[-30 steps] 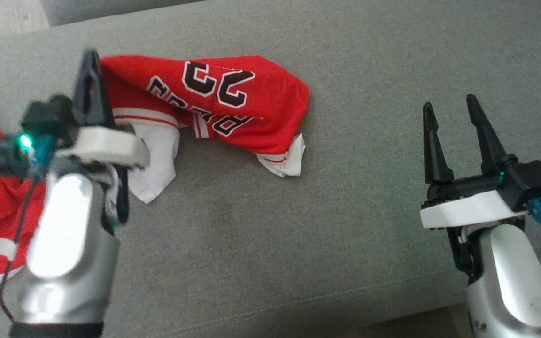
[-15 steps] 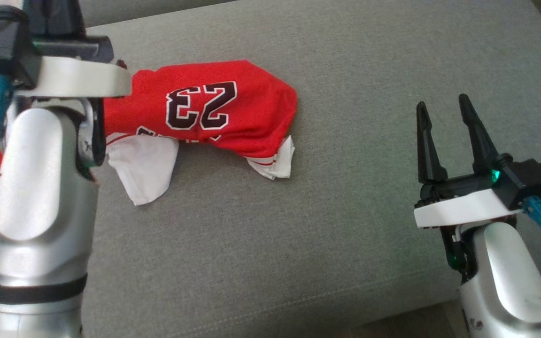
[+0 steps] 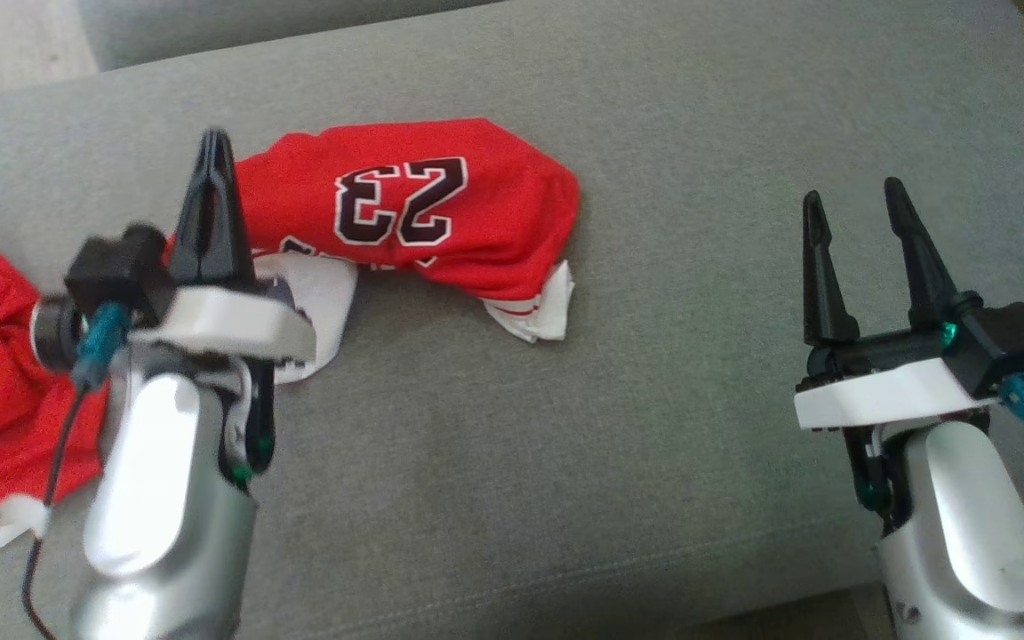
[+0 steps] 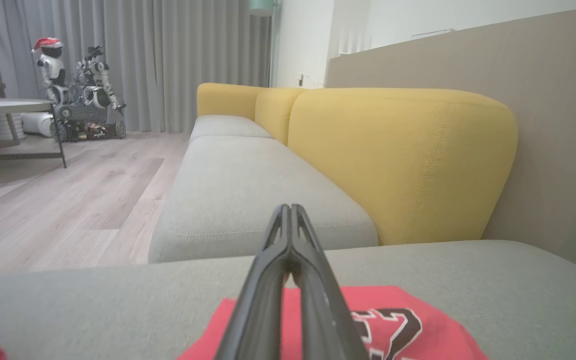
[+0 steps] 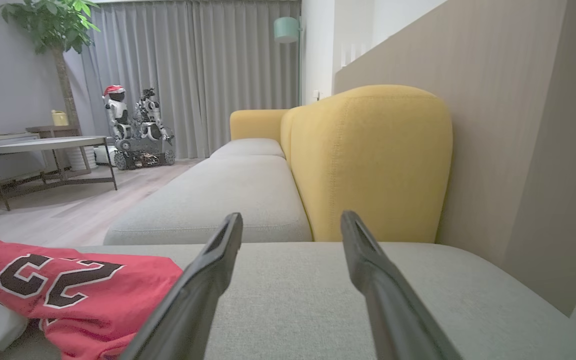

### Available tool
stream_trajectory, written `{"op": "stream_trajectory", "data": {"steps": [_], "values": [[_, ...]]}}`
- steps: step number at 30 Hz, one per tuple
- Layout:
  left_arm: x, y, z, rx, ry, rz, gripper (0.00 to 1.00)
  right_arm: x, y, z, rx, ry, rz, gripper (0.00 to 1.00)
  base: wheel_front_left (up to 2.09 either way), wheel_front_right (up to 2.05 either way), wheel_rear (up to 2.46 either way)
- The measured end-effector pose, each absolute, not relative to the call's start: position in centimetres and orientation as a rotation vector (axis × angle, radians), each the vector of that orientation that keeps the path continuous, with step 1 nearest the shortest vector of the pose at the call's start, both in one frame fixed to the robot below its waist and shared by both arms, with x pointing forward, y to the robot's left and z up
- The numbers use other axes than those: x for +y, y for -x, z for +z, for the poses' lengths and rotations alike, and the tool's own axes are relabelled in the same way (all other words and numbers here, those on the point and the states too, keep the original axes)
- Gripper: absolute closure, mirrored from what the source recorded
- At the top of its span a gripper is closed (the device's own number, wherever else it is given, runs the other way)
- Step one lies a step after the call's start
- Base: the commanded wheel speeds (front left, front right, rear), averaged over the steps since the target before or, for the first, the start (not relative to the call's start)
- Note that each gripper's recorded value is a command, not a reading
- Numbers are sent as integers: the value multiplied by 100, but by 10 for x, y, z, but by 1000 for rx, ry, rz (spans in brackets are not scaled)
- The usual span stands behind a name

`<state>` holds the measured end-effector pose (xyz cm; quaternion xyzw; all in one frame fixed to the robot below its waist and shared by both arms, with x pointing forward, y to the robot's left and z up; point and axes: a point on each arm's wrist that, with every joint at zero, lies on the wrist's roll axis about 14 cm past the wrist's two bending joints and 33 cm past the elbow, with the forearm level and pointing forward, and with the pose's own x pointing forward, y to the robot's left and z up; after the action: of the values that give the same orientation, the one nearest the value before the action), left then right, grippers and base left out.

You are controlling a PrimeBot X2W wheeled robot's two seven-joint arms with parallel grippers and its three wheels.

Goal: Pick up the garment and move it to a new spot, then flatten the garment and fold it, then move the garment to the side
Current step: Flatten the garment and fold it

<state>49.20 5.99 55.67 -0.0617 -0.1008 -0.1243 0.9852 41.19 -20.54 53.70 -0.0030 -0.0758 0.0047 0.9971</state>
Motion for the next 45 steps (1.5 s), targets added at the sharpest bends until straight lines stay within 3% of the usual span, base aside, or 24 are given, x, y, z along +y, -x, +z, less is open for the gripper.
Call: {"op": "stream_trajectory", "data": {"steps": [11,12,14,22,31,35,45], "values": [[106,-443,515,-85,174,-140,100,-166,-416,539,-165,0,119,0,0,0,0],[110,-438,512,-78,182,-131,79,-160,-416,538,-161,2,136,0,0,0,0],[117,-428,508,-66,195,-109,0,-148,-416,537,-155,-2,168,0,0,0,0],[126,-394,498,-26,243,-58,0,-102,-413,525,-107,-10,298,0,0,0,0],[105,-392,469,73,258,-116,0,-100,-413,517,-82,-9,306,0,0,0,0],[81,-399,438,180,255,-200,0,-108,-416,512,-69,-1,285,0,0,0,0],[77,-443,374,417,235,-151,0,-135,-425,492,-16,8,213,0,0,0,0]]}}
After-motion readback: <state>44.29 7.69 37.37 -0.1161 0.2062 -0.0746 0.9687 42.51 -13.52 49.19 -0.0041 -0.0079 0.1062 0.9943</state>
